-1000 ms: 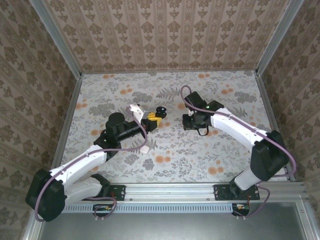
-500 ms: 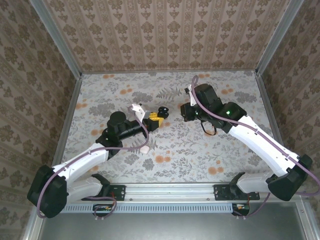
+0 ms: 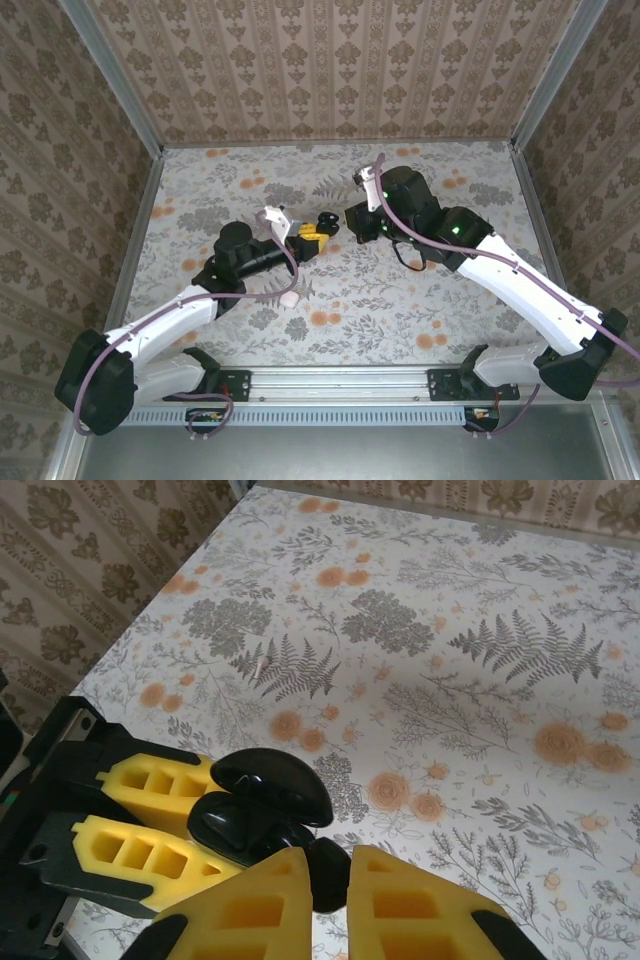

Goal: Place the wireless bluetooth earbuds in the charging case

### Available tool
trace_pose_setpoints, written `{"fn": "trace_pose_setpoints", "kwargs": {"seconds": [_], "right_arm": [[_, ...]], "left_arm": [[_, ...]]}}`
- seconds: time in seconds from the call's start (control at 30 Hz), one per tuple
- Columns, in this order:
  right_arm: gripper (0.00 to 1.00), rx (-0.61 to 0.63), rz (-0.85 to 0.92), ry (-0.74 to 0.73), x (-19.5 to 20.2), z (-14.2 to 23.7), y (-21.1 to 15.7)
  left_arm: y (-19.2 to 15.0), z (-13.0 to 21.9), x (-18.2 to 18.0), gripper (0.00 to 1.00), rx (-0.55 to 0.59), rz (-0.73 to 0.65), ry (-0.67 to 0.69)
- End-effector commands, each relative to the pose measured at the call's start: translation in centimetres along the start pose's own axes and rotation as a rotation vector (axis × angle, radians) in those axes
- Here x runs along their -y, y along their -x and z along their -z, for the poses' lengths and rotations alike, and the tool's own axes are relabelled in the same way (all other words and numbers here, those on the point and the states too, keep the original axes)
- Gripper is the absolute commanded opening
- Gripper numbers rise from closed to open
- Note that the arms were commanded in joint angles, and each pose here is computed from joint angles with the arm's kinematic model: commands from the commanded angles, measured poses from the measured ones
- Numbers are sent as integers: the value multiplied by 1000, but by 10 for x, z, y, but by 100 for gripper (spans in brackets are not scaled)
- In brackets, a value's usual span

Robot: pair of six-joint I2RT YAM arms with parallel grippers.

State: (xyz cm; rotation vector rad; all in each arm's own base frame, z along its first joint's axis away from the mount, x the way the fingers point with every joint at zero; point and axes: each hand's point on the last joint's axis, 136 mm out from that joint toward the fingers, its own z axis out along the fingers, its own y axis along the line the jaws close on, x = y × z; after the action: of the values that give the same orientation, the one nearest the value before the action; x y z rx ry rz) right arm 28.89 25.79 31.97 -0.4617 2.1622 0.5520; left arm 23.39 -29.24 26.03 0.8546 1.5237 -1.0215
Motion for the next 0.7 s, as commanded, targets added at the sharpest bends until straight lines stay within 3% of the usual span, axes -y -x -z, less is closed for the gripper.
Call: {"fn": "trace_pose_setpoints", "kwargs": {"seconds": [0.0,0.67], "right_arm": [[12,70,52,49,-15,7,21],[12,44,167,38,-25,-17,13]], "left_arm": [[24,-1,10,0,56,-10,-39],[38,3,10,0,70,32,-23]]}}
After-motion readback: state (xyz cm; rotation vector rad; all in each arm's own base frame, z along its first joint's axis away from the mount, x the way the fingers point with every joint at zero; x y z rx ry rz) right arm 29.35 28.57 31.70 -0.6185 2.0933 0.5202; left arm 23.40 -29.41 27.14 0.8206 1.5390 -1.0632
